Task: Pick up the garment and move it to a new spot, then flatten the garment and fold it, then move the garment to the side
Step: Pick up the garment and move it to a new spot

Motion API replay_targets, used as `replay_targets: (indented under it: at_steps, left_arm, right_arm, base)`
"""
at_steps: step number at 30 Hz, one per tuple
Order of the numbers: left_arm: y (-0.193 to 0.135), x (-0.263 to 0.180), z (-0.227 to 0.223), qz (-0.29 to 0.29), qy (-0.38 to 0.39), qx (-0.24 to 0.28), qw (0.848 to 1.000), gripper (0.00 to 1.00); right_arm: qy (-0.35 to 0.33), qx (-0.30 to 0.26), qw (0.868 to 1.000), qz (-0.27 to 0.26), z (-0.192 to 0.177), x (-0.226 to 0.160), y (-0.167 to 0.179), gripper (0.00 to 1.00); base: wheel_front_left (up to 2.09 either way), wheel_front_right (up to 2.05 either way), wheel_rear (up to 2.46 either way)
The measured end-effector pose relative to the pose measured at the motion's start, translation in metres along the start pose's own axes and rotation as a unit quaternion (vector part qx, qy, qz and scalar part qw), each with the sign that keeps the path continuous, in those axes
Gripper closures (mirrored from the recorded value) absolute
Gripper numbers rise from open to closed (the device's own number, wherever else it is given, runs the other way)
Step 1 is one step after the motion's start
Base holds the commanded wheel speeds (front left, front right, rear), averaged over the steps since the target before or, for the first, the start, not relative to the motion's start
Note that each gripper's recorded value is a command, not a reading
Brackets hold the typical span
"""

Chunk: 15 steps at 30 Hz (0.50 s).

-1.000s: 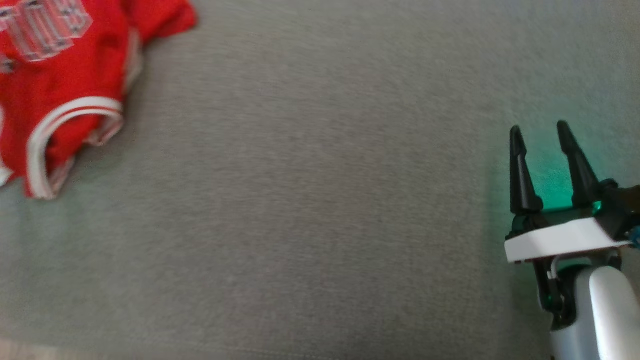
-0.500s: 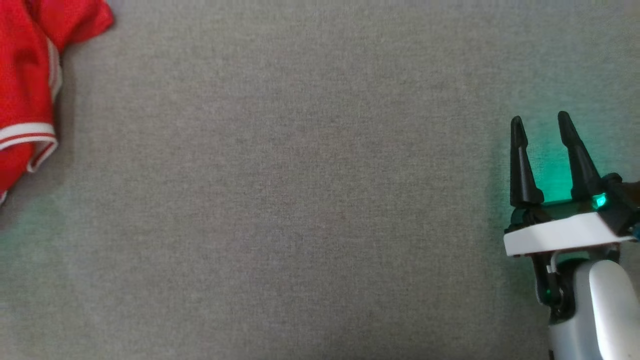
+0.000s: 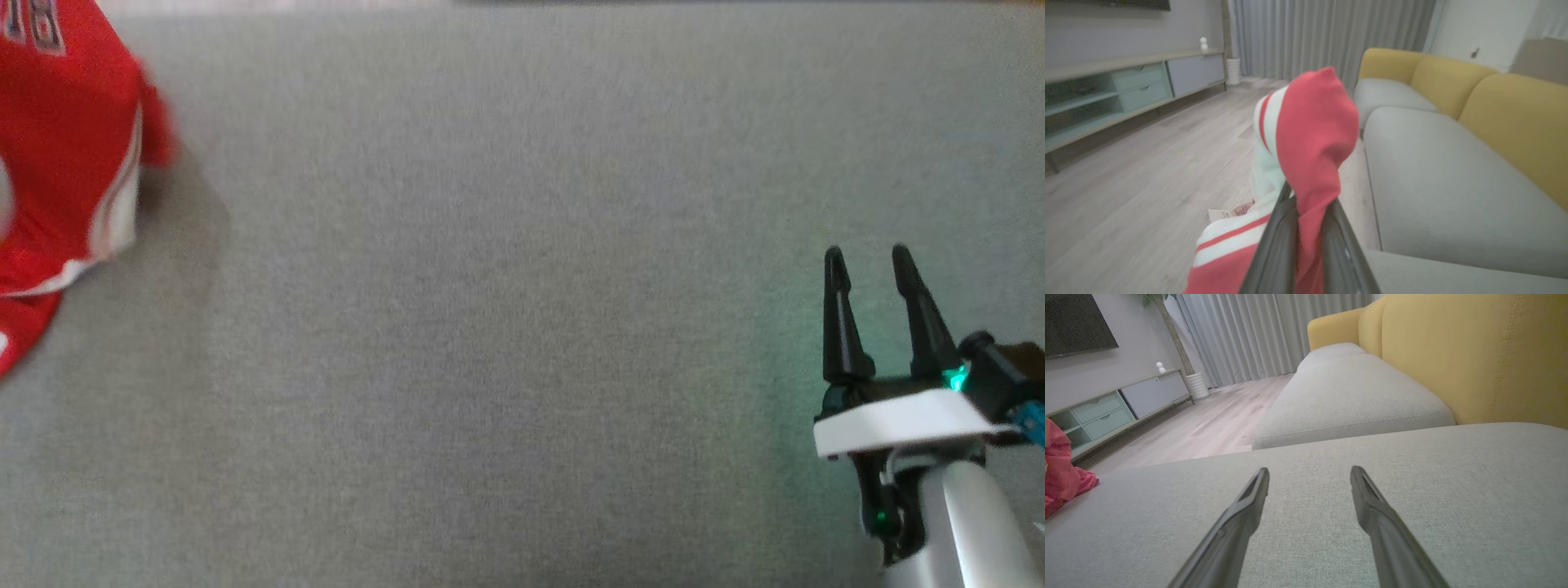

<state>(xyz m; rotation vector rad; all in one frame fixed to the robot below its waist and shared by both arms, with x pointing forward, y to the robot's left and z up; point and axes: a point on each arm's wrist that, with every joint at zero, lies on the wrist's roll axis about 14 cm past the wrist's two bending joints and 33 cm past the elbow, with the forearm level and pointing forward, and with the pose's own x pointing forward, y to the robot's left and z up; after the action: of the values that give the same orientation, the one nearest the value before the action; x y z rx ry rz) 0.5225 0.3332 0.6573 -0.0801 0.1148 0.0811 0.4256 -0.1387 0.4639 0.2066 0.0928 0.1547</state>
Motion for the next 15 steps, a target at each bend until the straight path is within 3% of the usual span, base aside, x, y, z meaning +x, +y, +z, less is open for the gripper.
replay_targets:
  at_steps: [4, 7, 8, 11, 12, 13, 15]
  left_arm:
    - [-0.047, -0.022, 0.065, -0.061, -0.082, 0.021, 0.995, 1.0]
    - [-0.098, -0.038, 0.089, -0.124, -0.11, 0.02, 0.986, 1.0]
    - [-0.098, -0.038, 0.089, -0.124, -0.11, 0.02, 0.986, 1.0]
    - [-0.154, -0.049, 0.096, -0.194, -0.113, 0.018, 0.974, 1.0]
    - [-0.187, -0.054, 0.094, -0.233, -0.107, 0.02, 0.966, 1.0]
    - [-0.187, -0.054, 0.094, -0.233, -0.107, 0.02, 0.966, 1.0]
    - [-0.219, -0.059, 0.091, -0.274, -0.103, 0.018, 0.956, 1.0]
  right_arm:
    - [-0.023, 0.002, 1.0, -0.004, 0.016, -0.015, 0.001, 0.0]
    - [-0.04, 0.002, 0.999, -0.013, 0.028, -0.028, -0.004, 0.0]
    - [-0.04, 0.002, 0.999, -0.013, 0.028, -0.028, -0.004, 0.0]
    - [-0.047, 0.001, 0.998, -0.031, 0.033, -0.044, -0.014, 0.0]
    - [-0.053, 0.005, 0.998, -0.043, 0.036, -0.053, -0.021, 0.0]
    - [-0.053, 0.005, 0.998, -0.043, 0.036, -0.053, -0.021, 0.0]
    - [-0.057, 0.008, 0.997, -0.053, 0.039, -0.061, -0.026, 0.0]
  base:
    - [0.0, 0.0, 0.0]
    - [0.0, 0.0, 0.0]
    - [0.0, 0.0, 0.0]
    - [0.0, 0.0, 0.0]
    - [0.0, 0.0, 0.0]
    - [0.0, 0.0, 0.0]
    - [0.0, 0.0, 0.0]
